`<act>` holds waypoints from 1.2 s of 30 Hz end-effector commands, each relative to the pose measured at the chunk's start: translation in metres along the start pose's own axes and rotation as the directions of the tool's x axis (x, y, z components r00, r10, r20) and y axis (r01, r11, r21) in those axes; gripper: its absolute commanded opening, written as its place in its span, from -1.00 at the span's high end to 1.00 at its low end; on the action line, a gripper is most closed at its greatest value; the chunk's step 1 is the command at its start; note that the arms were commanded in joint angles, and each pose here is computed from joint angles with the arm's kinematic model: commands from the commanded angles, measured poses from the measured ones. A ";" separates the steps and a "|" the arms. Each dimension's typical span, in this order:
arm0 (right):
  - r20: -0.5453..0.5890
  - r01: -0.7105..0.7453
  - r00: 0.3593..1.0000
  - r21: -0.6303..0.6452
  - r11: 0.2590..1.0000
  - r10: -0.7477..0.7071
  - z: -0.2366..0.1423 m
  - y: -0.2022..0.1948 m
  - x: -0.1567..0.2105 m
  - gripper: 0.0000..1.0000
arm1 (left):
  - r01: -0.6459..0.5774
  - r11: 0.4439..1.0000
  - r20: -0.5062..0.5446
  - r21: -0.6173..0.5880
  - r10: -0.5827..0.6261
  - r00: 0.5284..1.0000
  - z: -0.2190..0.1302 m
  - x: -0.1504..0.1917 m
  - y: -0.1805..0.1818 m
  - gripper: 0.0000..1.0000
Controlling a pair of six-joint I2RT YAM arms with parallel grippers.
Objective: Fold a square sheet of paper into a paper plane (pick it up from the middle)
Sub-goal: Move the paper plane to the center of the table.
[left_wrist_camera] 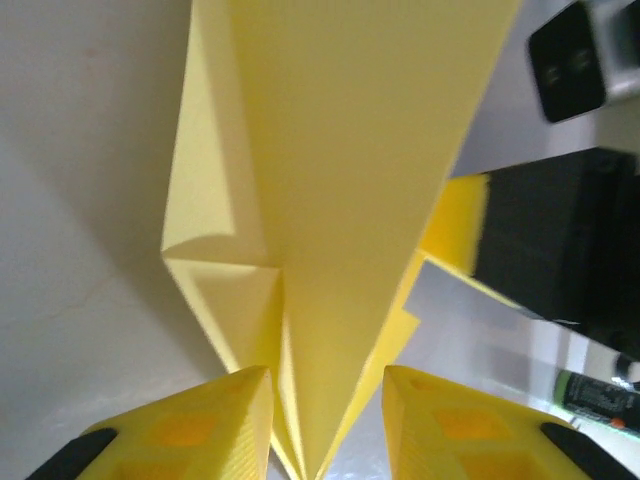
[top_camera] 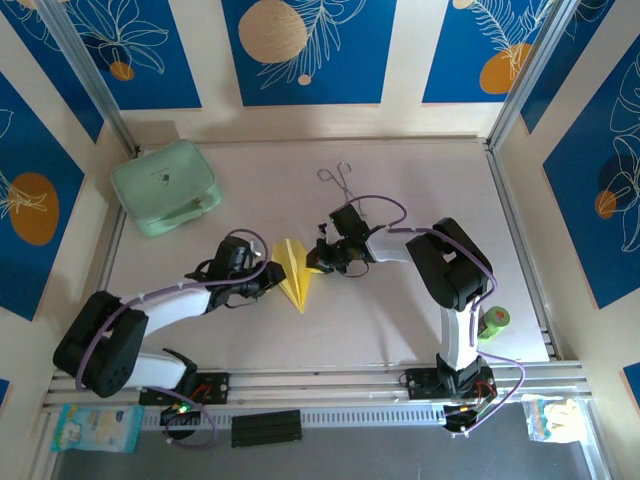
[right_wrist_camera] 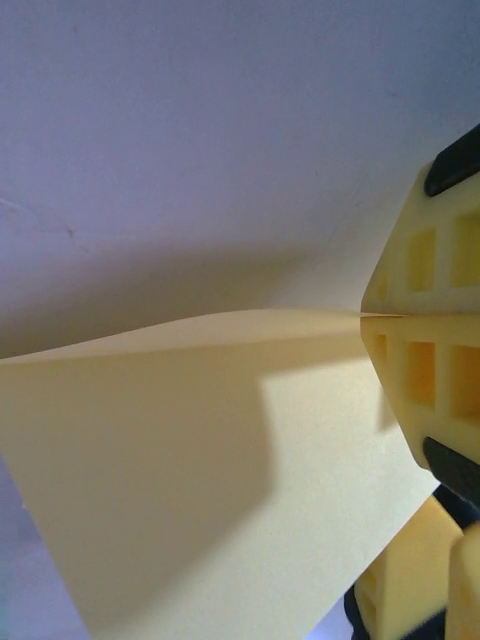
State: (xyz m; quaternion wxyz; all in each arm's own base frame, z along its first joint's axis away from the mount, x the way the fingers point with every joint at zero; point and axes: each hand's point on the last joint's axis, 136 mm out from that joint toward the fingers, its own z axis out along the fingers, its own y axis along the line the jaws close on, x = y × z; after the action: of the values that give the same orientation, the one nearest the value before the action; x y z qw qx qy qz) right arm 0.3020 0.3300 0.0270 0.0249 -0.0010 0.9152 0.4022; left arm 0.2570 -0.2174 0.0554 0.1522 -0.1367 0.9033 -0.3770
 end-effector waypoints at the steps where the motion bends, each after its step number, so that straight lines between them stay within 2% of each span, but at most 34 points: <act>1: -0.017 0.001 1.000 0.007 1.000 -0.001 0.003 0.001 0.002 0.95 | -0.015 1.000 -0.036 0.022 0.016 0.999 0.008 0.003 -0.009 0.30; 13: -0.021 -0.008 1.000 0.012 1.000 0.008 0.003 -0.001 0.001 0.95 | -0.013 0.999 -0.075 0.052 0.017 0.997 0.017 0.007 -0.019 0.30; 18: -0.018 -0.005 1.000 0.008 1.000 0.005 0.001 0.002 -0.001 0.95 | -0.028 0.997 -0.116 0.072 0.036 0.993 0.023 0.016 -0.027 0.24; 36: -0.036 -0.011 0.999 0.007 1.000 0.011 -0.011 0.029 0.005 0.96 | -0.118 0.992 -0.163 -0.035 0.111 0.980 0.036 0.026 -0.026 0.27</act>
State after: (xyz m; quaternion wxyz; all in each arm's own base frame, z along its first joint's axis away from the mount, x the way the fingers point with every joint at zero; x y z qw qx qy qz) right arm 0.3010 0.3371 0.0373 0.0114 -0.0029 0.9186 0.3950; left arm 0.2519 -0.2665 0.0477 0.0988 -0.0691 0.9203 -0.3722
